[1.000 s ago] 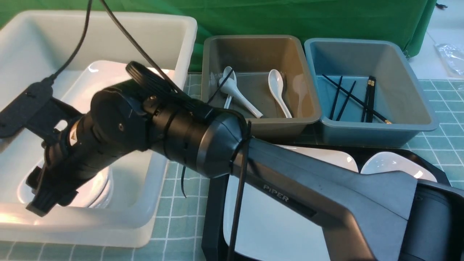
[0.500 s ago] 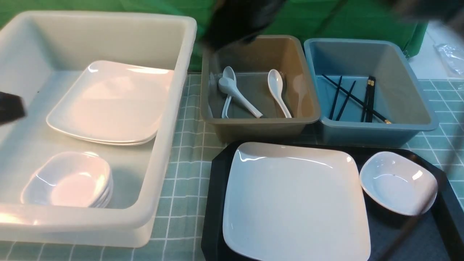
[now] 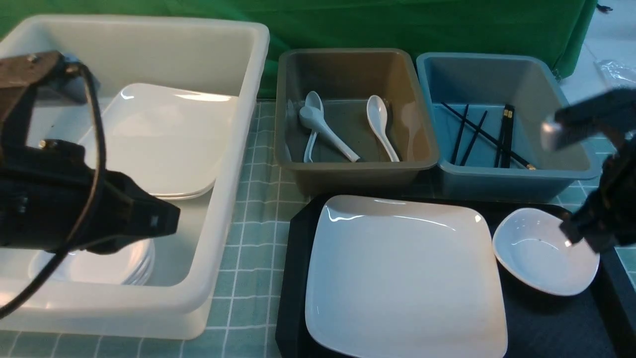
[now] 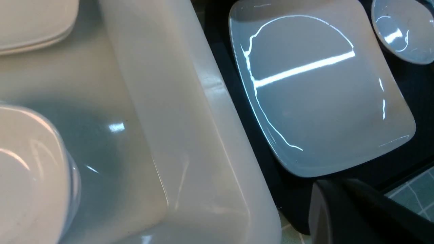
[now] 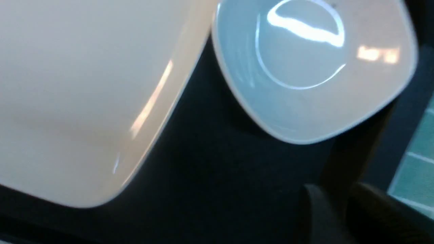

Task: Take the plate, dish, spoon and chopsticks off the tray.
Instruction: Use the right arm to grab a small plate from the dinner plate, then use the right arm to put the small plate into the large storage box on the left

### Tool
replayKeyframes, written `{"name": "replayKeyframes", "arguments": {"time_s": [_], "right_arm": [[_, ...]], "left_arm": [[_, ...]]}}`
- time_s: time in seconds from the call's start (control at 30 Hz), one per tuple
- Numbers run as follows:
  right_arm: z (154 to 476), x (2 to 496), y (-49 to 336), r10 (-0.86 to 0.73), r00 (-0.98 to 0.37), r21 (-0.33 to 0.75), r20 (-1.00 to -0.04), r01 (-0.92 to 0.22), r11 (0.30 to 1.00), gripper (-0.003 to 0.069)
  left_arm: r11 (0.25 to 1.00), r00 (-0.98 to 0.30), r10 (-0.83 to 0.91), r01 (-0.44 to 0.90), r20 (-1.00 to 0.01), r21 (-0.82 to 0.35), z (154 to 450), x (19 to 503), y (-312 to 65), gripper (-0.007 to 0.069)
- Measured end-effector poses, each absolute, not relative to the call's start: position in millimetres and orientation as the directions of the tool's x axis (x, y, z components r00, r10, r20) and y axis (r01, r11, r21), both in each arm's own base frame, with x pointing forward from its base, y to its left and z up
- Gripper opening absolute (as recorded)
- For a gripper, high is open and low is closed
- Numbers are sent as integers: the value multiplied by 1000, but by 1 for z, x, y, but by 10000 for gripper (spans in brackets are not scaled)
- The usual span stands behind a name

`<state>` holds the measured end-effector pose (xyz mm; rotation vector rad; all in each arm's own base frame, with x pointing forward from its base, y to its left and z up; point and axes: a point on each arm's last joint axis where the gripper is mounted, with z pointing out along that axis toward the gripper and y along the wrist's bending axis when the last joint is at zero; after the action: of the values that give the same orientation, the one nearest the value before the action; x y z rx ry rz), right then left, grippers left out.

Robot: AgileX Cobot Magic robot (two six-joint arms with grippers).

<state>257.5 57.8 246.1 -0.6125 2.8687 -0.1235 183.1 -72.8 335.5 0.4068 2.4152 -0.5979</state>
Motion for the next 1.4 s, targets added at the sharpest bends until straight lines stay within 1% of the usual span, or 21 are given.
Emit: {"name": "replayKeyframes", "arguments": {"time_s": [0.03, 0.07, 0.13, 0.2, 0.3, 0.4, 0.43, 0.47, 0.5, 0.57, 0.6, 0.7, 0.77, 0.83, 0.9, 1.0, 1.17, 1.23, 1.3, 1.37, 1.4], "right_arm": [[233, 256, 58, -417, -892, -118, -176, -402, 908, 364], [222, 258, 59, -425, -887, -117, -182, -410, 905, 442], [207, 264, 61, -434, -882, -116, -185, -419, 901, 537], [196, 271, 63, -438, -877, -115, -197, -423, 899, 558], [185, 278, 65, -451, -869, -116, -203, -436, 892, 548], [169, 285, 67, -466, -864, -115, -190, -451, 885, 509], [164, 287, 68, -470, -863, -116, -186, -456, 883, 485], [161, 288, 68, -473, -862, -115, -181, -459, 881, 447], [159, 289, 68, -476, -861, -116, -179, -462, 879, 385], [161, 290, 70, -495, -847, -122, -196, -480, 869, 230], [165, 289, 71, -502, -840, -128, -204, -486, 865, 193], [177, 284, 70, -500, -840, -132, -208, -483, 866, 185], [188, 278, 70, -501, -839, -132, -212, -484, 865, 160], [205, 271, 72, -508, -828, -143, -237, -488, 861, 108], [227, 265, 76, -507, -810, -153, -296, -484, 862, 70], [262, 259, 84, -495, -766, -155, -411, -476, 866, 61], [332, 255, 110, -458, -631, -120, -626, -502, 857, 60], [356, 256, 125, -451, -566, -103, -690, -539, 836, 60], [373, 257, 141, -451, -508, -93, -734, -582, 808, 60], [391, 258, 165, -457, -430, -92, -778, -642, 761, 60], [396, 262, 185, -468, -385, -97, -796, -681, 726, 60]], "left_arm": [[851, -773, 147, 416, -618, -319, 333, 186, -73, 11], [852, -777, 152, 416, -611, -317, 331, 188, -74, 11], [854, -781, 156, 415, -605, -315, 329, 189, -74, 11], [854, -780, 157, 415, -606, -314, 329, 189, -74, 11], [854, -780, 157, 415, -606, -314, 330, 189, -74, 11], [855, -779, 159, 416, -606, -311, 330, 189, -73, 11], [856, -779, 161, 416, -606, -308, 329, 189, -73, 11], [856, -779, 161, 416, -606, -307, 329, 189, -73, 11], [856, -779, 161, 416, -606, -307, 329, 189, -73, 11], [856, -779, 162, 416, -606, -305, 329, 189, -73, 11], [857, -780, 162, 415, -605, -306, 329, 189, -73, 11], [861, -790, 140, 395, -597, -321, 329, 189, -73, 11], [867, -800, 119, 373, -588, -331, 329, 189, -72, 11], [872, -810, 99, 351, -578, -342, 329, 189, -72, 11], [882, -817, 80, 325, -570, -342, 328, 190, -71, 11], [903, -825, 51, 279, -563, -328, 327, 191, -67, 11], [945, -844, -14, 164, -536, -283, 324, 193, -58, 11], [957, -848, -45, 115, -529, -266, 324, 193, -52, 11], [967, -838, -73, 74, -540, -246, 329, 191, -44, 11], [970, -816, -111, 35, -567, -240, 337, 189, -35, 11], [972, -790, -145, 0, -596, -237, 346, 187, -28, 11]]}}
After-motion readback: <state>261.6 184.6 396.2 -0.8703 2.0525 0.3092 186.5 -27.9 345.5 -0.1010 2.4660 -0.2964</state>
